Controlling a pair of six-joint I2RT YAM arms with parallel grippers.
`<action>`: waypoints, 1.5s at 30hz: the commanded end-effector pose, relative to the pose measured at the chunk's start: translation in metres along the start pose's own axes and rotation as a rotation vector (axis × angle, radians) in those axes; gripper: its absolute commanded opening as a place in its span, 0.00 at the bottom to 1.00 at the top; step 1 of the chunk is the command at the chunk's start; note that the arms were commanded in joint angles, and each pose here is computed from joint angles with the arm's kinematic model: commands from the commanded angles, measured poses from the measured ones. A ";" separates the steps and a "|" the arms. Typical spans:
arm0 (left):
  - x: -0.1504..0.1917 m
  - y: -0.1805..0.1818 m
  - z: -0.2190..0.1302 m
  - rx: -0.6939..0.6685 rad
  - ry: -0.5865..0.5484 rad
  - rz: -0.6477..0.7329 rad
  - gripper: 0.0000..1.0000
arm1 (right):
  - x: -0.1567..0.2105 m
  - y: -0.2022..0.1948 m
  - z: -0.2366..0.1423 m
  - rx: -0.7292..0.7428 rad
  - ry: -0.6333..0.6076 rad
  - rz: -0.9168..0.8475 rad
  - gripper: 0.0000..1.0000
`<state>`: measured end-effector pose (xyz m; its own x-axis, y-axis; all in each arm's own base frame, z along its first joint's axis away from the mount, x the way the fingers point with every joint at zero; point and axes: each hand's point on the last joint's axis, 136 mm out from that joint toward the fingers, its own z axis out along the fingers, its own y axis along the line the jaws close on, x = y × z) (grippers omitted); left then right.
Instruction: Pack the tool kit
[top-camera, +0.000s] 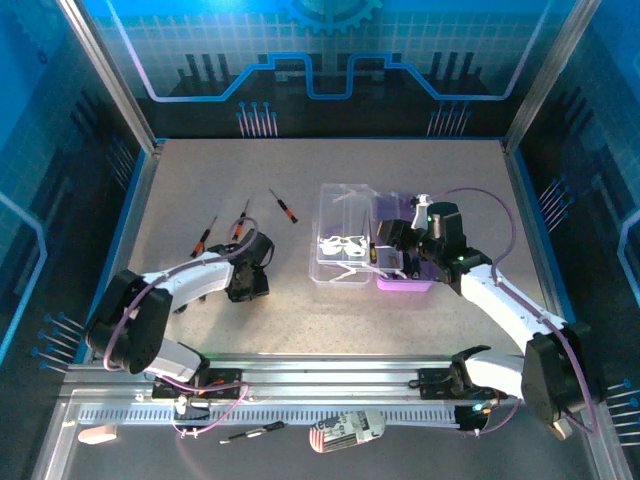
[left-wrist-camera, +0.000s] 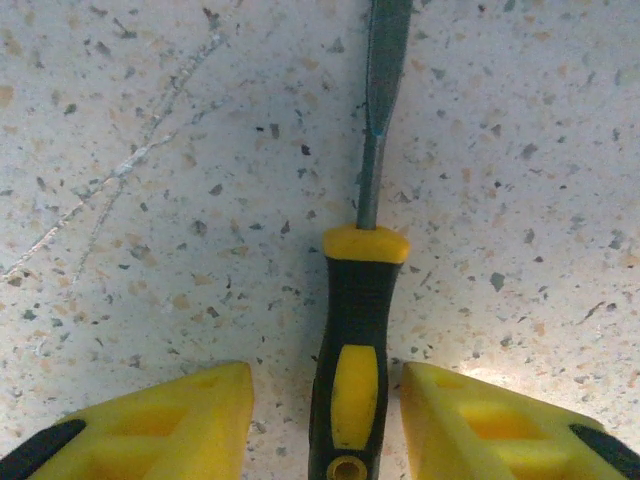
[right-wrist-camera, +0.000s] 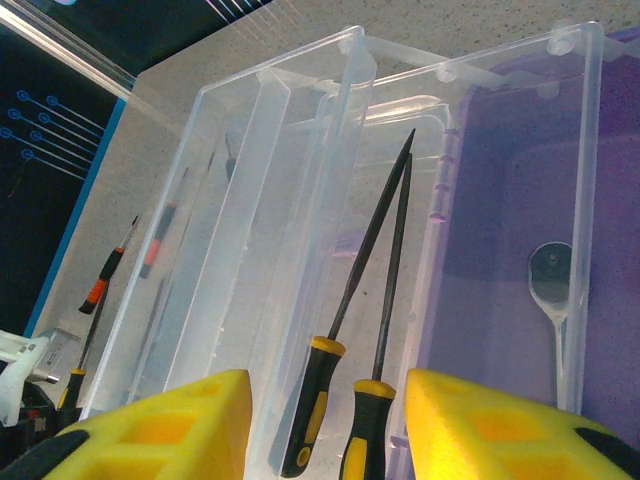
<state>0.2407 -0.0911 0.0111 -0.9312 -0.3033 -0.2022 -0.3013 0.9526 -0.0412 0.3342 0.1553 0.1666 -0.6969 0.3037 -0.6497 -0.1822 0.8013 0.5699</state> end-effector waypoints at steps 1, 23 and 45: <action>-0.008 -0.005 0.002 -0.008 -0.011 0.052 0.41 | -0.002 0.005 -0.004 -0.015 -0.007 0.004 0.45; -0.030 -0.067 -0.077 0.338 -0.145 0.161 0.15 | -0.011 0.019 -0.012 -0.050 -0.010 -0.009 0.46; -0.021 -0.193 -0.180 0.680 -0.369 0.477 0.14 | -0.031 0.125 -0.010 -0.265 0.010 -0.010 0.49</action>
<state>0.2786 -0.2528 0.1884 -0.7911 0.0104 -0.6116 0.3293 0.8499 -0.4115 0.3201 0.2305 0.2486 -0.7136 0.2713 -0.6459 -0.3535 0.6565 0.6663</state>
